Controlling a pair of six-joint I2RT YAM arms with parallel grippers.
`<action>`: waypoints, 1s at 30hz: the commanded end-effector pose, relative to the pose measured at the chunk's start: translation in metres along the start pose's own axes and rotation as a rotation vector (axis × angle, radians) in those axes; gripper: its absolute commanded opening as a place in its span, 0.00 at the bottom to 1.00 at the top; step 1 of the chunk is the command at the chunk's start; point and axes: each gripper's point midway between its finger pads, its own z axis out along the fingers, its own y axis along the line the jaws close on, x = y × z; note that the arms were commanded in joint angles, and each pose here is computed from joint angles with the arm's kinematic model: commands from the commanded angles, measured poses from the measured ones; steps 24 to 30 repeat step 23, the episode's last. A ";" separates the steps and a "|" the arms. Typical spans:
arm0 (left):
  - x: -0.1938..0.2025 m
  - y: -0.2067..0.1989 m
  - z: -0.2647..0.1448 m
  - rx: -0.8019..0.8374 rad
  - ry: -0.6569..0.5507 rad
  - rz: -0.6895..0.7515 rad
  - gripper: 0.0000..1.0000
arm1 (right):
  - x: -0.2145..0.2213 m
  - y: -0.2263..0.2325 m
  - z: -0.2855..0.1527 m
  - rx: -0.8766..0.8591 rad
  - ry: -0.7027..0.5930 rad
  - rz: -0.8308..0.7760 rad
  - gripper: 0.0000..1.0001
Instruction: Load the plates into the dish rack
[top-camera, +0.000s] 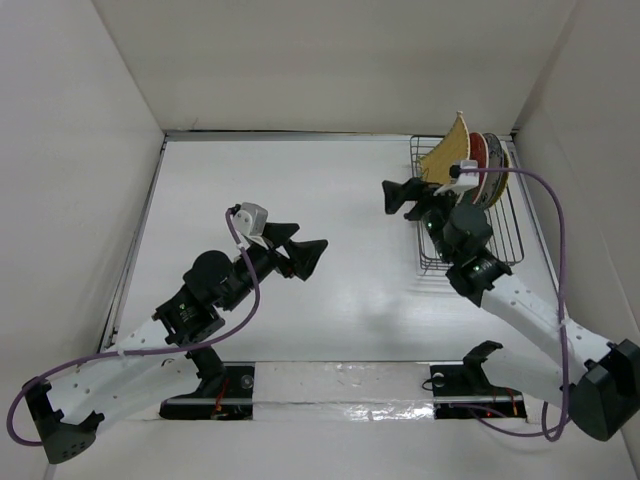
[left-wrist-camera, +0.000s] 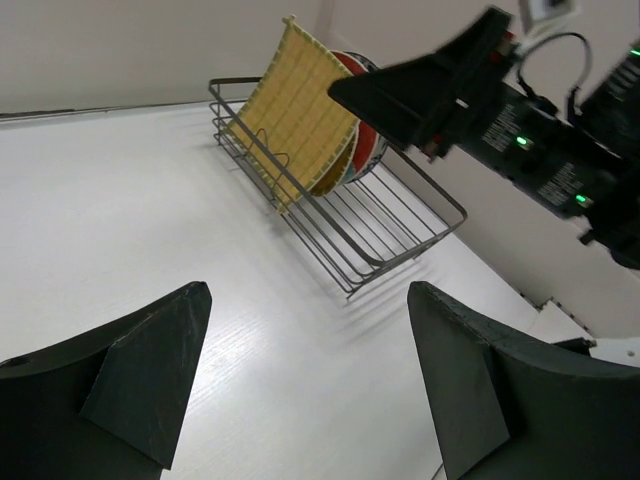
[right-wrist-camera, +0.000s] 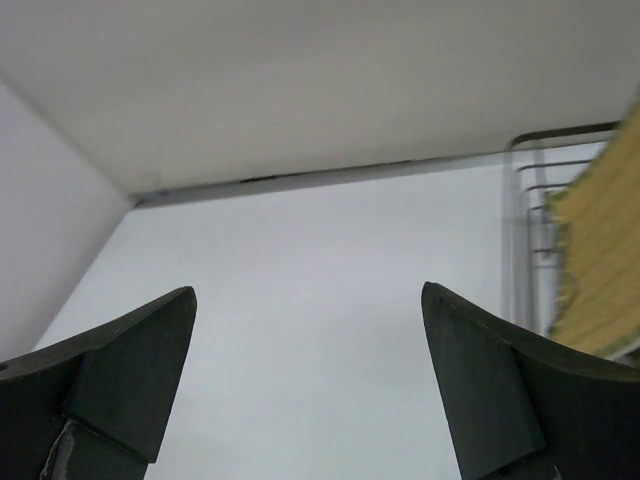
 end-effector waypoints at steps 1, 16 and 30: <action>-0.019 0.008 -0.002 -0.058 -0.070 -0.002 0.78 | 0.012 0.049 -0.032 -0.221 0.085 0.042 1.00; -0.026 0.034 -0.006 -0.184 -0.141 0.030 0.81 | 0.096 0.101 -0.116 -0.540 0.295 0.188 1.00; -0.017 0.036 0.000 -0.192 -0.106 0.060 0.81 | 0.111 0.094 -0.121 -0.509 0.315 0.224 1.00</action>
